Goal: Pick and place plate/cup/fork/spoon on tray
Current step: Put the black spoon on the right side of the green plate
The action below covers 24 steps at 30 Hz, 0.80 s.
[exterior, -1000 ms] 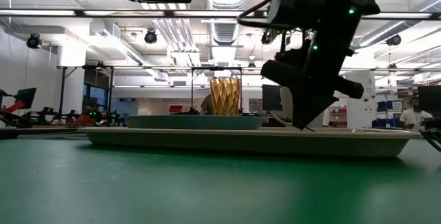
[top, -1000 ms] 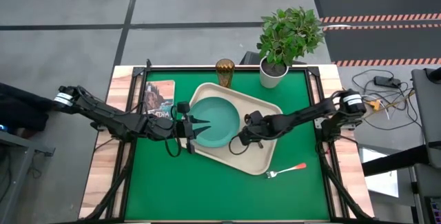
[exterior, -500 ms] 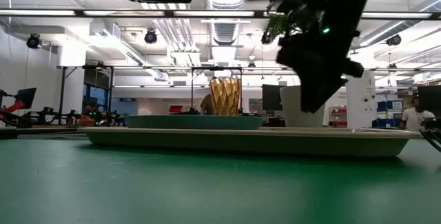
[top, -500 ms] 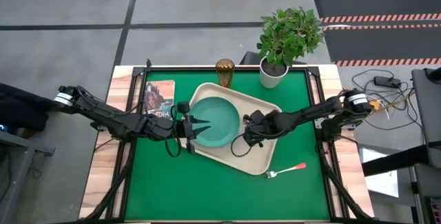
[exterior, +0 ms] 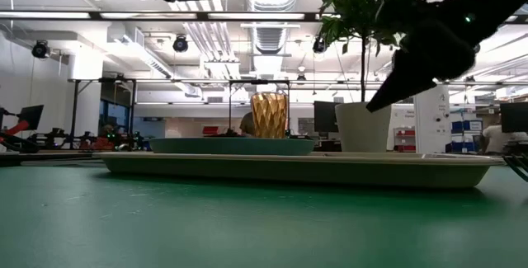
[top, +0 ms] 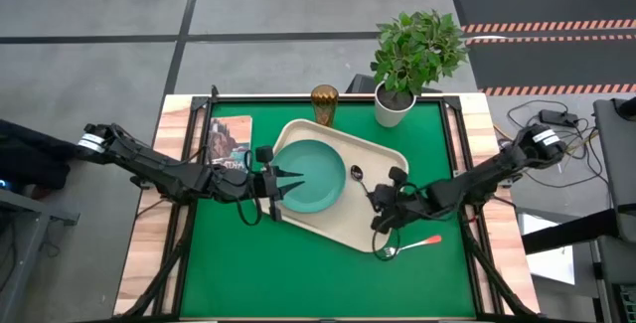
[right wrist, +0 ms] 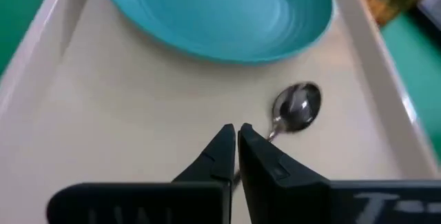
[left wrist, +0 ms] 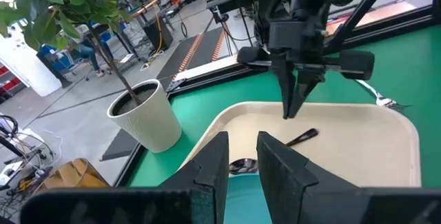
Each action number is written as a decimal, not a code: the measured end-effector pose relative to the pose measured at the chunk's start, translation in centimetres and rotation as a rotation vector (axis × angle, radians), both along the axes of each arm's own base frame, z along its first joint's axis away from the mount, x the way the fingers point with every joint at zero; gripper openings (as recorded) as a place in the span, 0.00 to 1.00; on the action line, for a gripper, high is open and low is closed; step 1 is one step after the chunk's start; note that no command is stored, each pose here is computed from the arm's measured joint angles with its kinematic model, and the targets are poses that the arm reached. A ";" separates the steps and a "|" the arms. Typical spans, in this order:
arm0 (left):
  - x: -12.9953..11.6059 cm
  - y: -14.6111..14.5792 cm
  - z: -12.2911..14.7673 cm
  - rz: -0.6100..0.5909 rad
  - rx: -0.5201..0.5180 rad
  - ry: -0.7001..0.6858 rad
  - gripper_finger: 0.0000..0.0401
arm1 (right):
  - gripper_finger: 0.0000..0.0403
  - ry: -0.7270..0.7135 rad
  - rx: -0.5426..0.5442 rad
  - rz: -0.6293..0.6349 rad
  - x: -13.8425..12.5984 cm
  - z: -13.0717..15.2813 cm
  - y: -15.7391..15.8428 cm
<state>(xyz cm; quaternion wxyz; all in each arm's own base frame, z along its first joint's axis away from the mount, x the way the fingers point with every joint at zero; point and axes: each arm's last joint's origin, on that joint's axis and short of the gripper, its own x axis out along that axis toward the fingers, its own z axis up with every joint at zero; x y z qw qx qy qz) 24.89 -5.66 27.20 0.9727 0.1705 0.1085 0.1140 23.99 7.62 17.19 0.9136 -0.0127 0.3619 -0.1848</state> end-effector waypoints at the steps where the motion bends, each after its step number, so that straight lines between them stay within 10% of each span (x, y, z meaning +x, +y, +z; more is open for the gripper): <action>1: 0.0 0.0 0.0 0.000 -0.002 0.000 0.15 | 0.02 -0.022 0.012 -0.004 -0.1 0.2 0.0; 8: 0.0 0.0 0.0 0.004 -0.022 -0.006 0.15 | 0.02 -0.141 0.176 -0.186 -0.2 -0.1 -1.2; 24: 0.0 0.0 0.0 0.003 -0.015 -0.003 0.15 | 0.02 0.091 0.390 -0.287 -0.3 -1.7 -3.3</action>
